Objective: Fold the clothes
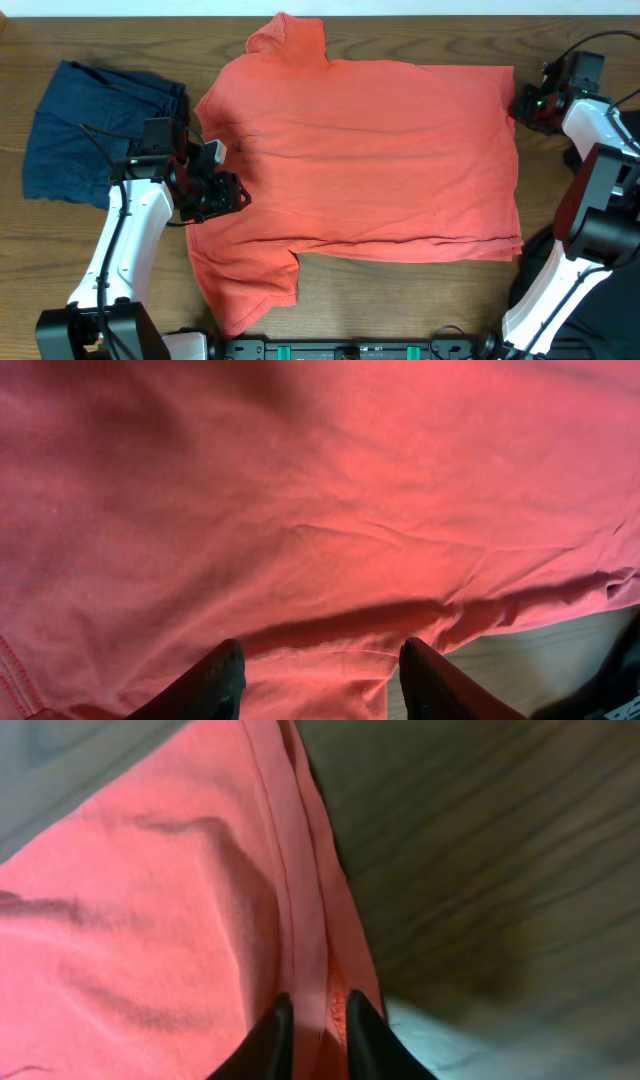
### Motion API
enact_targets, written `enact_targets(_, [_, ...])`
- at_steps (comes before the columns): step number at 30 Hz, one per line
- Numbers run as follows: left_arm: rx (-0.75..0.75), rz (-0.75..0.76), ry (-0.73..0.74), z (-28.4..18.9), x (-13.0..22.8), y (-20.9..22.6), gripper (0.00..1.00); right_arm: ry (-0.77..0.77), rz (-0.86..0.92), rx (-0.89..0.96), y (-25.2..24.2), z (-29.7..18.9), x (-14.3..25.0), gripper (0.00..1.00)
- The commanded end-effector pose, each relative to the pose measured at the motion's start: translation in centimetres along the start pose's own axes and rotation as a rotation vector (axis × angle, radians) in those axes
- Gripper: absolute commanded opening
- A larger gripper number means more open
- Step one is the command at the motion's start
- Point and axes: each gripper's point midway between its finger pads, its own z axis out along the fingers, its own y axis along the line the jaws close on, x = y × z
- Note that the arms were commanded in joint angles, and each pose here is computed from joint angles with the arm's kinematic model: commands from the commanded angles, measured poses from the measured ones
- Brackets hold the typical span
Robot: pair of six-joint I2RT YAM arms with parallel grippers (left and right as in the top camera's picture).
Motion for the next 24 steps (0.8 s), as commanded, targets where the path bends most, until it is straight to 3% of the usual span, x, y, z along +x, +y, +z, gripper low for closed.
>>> enact_targets(1, [0.013, 0.025, -0.026, -0.7, -0.8, -0.6, 0.52, 0.046, 0.034, -0.057, 0.5, 1.5, 1.2, 0.18])
enact_targets(6, [0.013, 0.025, -0.026, -0.7, -0.8, -0.6, 0.52, 0.047, 0.034, -0.055, 0.5, 1.6, 1.2, 0.19])
enact_targets(10, [0.013, 0.025, -0.026, -0.7, -0.8, -0.6, 0.52, 0.060, 0.031, -0.056, 0.6, 2.1, 1.7, 0.28])
enact_targets(14, [0.013, 0.025, -0.026, -0.7, -0.8, -0.6, 0.52, 0.085, 0.021, -0.056, 0.9, 3.2, 2.7, 0.30])
enact_targets(22, [0.013, 0.022, -0.022, -0.7, -0.7, -0.6, 0.52, 0.070, 0.021, -0.059, 0.7, 3.5, 2.3, 0.02])
enact_targets(24, [0.013, 0.022, -0.023, -0.7, -0.7, -0.6, 0.52, 0.059, 0.028, -0.057, 0.3, 3.1, 1.9, 0.01])
